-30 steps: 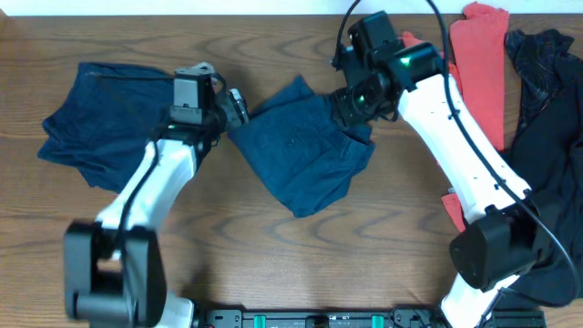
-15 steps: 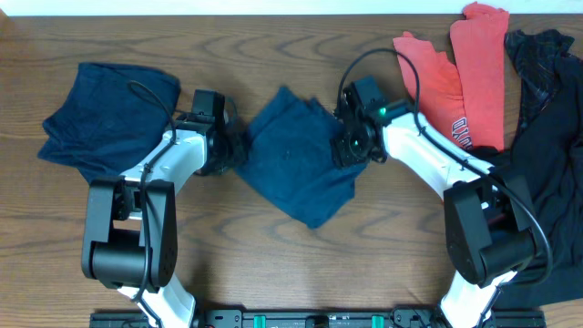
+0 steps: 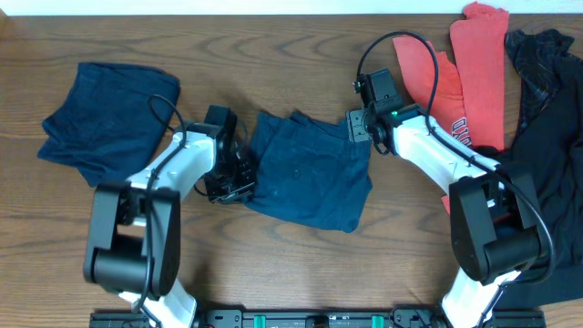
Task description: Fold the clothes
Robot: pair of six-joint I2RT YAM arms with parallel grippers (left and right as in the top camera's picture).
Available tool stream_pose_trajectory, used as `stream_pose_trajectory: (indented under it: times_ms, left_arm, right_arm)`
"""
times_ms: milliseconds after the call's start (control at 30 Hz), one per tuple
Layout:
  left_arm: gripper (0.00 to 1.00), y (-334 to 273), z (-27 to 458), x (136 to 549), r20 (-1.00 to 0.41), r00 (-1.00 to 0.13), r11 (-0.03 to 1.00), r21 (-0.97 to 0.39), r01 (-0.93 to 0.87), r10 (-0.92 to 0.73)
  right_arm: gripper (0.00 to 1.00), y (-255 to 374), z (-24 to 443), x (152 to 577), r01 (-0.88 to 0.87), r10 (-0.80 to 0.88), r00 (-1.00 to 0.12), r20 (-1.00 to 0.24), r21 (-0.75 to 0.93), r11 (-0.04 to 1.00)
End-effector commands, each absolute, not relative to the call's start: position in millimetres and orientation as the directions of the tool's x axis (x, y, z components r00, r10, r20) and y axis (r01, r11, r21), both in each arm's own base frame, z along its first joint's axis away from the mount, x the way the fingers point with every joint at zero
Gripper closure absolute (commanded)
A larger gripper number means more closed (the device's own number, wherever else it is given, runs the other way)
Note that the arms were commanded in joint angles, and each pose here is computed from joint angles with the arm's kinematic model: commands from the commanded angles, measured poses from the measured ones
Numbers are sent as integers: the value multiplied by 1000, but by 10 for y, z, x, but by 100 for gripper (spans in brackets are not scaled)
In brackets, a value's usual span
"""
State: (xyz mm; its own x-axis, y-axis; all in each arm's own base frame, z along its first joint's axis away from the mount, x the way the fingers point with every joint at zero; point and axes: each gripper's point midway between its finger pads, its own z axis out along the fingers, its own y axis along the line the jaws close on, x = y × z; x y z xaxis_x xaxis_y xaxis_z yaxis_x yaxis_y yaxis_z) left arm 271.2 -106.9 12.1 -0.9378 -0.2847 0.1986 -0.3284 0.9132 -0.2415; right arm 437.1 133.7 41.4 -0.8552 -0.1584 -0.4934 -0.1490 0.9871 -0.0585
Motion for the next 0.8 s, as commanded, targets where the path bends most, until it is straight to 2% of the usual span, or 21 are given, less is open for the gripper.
stream_pose_trajectory:
  times_ms: [0, 33, 67, 167, 267, 400, 600, 767]
  left_arm:
    - [60, -986, 488, 2868, 46, -958, 916, -282, -284, -283]
    - [28, -928, 567, 2931, -7, -957, 920, -275, -278, -291]
    - [4, -872, 645, 3007, -63, -952, 923, -269, -273, -300]
    - [2, -843, 895, 3275, -236, -935, 935, -300, -190, -266]
    - [2, -880, 998, 3489, -340, -914, 943, -315, -111, -221]
    - [2, -949, 854, 3646, -358, -916, 944, -326, -61, -183]
    - [2, -1317, 539, 3765, -373, -928, 884, -429, 187, 15]
    - [2, -1439, 255, 3813, -347, -937, 851, -482, 209, 34]
  right_arm:
    - [30, 1333, 880, 4468, -132, -144, -807, -573, -62, 989]
    - [29, 1323, 977, 4461, -130, -139, -798, -587, -58, 990]
    - [28, 1312, 1076, 4456, -127, -134, -788, -601, -54, 990]
    - [27, 1298, 1370, 4432, -124, -120, -753, -647, -40, 992]
    - [26, 1280, 1555, 4377, -123, -114, -736, -667, -33, 992]
    - [25, 1274, 1603, 4280, -134, -117, -748, -653, -24, 991]
    - [23, 1255, 1517, 4182, -141, -129, -780, -612, -28, 990]
    - [22, 1243, 1491, 4149, -142, -132, -790, -598, -32, 989]
